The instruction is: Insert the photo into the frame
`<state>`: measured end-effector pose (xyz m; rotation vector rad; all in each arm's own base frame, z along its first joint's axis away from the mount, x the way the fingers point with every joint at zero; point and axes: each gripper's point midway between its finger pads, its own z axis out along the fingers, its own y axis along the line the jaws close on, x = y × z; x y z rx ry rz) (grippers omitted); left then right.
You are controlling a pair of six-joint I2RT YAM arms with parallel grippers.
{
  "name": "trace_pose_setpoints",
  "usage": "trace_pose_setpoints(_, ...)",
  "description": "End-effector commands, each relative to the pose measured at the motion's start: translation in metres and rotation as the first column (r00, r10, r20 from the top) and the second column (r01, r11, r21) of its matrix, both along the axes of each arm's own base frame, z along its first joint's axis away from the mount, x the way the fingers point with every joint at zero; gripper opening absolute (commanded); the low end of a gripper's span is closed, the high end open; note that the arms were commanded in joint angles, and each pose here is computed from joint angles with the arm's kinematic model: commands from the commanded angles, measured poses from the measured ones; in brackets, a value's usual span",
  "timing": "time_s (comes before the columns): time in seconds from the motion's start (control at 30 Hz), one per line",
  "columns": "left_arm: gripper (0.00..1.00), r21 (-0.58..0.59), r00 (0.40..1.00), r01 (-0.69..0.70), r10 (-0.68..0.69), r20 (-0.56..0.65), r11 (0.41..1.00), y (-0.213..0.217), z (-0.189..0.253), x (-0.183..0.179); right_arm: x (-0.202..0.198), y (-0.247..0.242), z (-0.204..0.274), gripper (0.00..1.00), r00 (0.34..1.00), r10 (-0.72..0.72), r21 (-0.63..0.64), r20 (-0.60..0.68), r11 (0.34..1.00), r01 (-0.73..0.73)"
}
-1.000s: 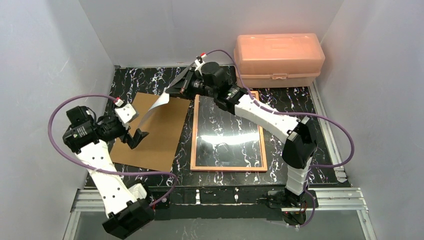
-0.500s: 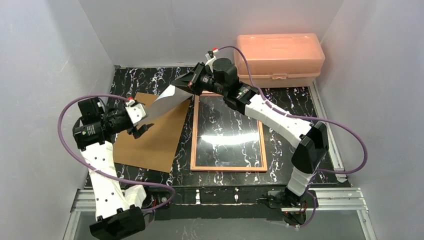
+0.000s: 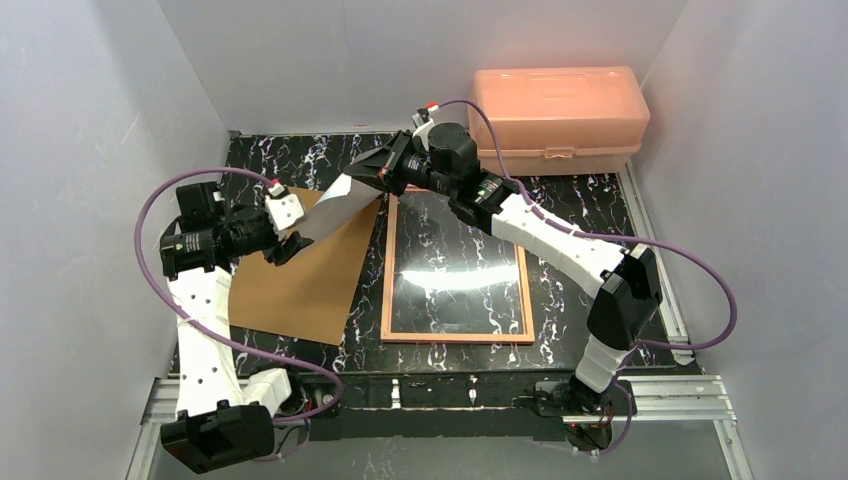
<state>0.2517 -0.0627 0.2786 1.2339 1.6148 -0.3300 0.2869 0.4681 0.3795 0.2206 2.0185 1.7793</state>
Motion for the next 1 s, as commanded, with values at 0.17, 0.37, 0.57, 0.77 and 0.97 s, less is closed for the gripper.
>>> trace_pose_setpoints(0.17,0.27,-0.015,0.988,-0.12,0.118,-0.101,0.993,0.01,-0.01,0.017,-0.02,-0.003,0.054,0.01,0.996,0.037,0.122,0.081,0.991,-0.047)
trace_pose_setpoints(0.37,0.0,-0.041,0.991,-0.104,0.1,-0.089,0.994,0.006,-0.003,0.019,-0.024,0.001,0.05,0.03,0.993,0.072,0.109,0.095,0.991,-0.083)
trace_pose_setpoints(0.57,0.0,-0.009,0.994,-0.101,0.1,-0.038,0.995,0.007,0.005,0.011,-0.034,-0.012,0.046,0.56,0.93,0.274,0.001,0.244,0.959,-0.283)
trace_pose_setpoints(0.77,0.0,0.016,0.999,-0.039,0.039,0.026,0.999,-0.001,0.014,-0.006,-0.021,-0.109,0.071,0.98,0.664,0.405,-0.309,0.628,0.913,-0.265)
trace_pose_setpoints(0.97,0.0,0.002,0.999,0.018,-0.018,0.047,1.0,-0.01,0.032,-0.016,-0.02,-0.159,0.029,0.99,0.424,0.554,-0.606,0.716,0.796,-0.017)
